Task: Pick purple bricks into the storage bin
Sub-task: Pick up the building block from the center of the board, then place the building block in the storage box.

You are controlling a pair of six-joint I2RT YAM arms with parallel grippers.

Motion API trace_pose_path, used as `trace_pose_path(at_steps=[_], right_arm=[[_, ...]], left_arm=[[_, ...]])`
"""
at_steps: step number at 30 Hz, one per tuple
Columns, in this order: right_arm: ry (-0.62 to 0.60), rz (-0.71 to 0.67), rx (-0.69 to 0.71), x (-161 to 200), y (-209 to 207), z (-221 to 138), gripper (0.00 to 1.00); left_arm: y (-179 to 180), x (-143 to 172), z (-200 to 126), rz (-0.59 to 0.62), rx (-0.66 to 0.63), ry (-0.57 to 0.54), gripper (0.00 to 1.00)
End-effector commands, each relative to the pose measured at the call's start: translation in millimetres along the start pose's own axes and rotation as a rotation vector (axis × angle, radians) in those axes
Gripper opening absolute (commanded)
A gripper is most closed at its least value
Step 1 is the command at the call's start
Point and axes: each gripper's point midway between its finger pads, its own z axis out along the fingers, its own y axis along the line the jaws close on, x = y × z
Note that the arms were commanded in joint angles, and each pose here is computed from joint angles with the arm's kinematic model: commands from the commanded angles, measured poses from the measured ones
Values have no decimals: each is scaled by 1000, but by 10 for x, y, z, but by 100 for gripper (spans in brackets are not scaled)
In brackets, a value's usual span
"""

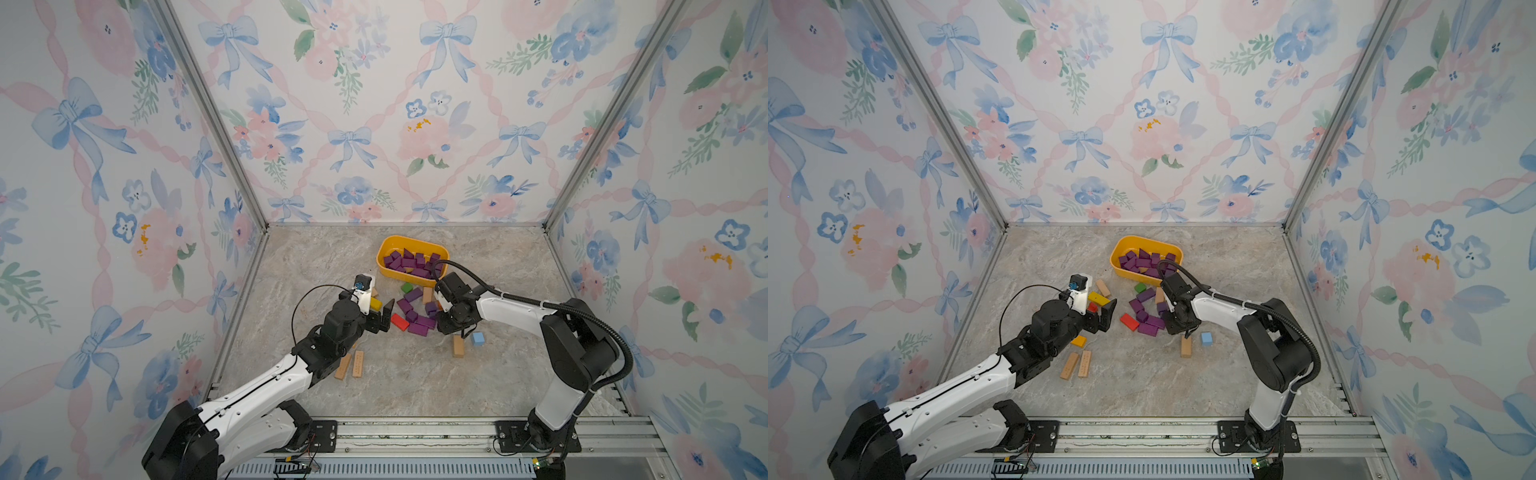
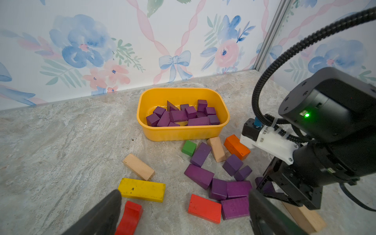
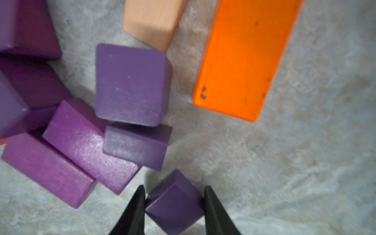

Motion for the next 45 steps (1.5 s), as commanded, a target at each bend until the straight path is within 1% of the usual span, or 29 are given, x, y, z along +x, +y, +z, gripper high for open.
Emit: trace_pose_path(at_steps=[1,6,9,10,15,19,23,24,27,30,32,38,45], right_arm=[[-38,32,-22,-151,40,-277,32],[-143,76,-82,-536,54,-618,32],[-214,113,-166,-856,52,-727,33],[-229,138,-174,-963,-5,-740,33],[-267,206,-164,-1397,-292,-706,33],[-277,232,-153,-1618,-442,-605,33],[-272,249,-143,-1754,-539,-479,34],[-272,248,-145,-1782,-546,-458,36],[-279,239,-147,-1855,-541,-438,55],[-320,224,-161,-1929,-512,-566,68],[-353,212,-169,-1969,-495,-686,75],[-411,190,-175,-1915,-479,-1083,78],[-449,186,-168,-1574,-473,-1487,78]], left_arm=[[20,48,22,-2,-15,4,98],[52,93,31,6,-32,13,98],[66,116,29,14,-38,16,98],[71,121,28,19,-41,18,98],[84,147,31,30,-45,24,98],[98,188,35,26,-50,32,98],[99,236,53,17,-51,45,98],[96,242,64,10,-51,48,98],[53,276,108,3,-32,65,98],[-3,306,161,8,-9,85,98],[-30,329,208,8,2,100,98],[-175,396,363,8,56,152,98],[-231,439,430,-15,75,179,98]])
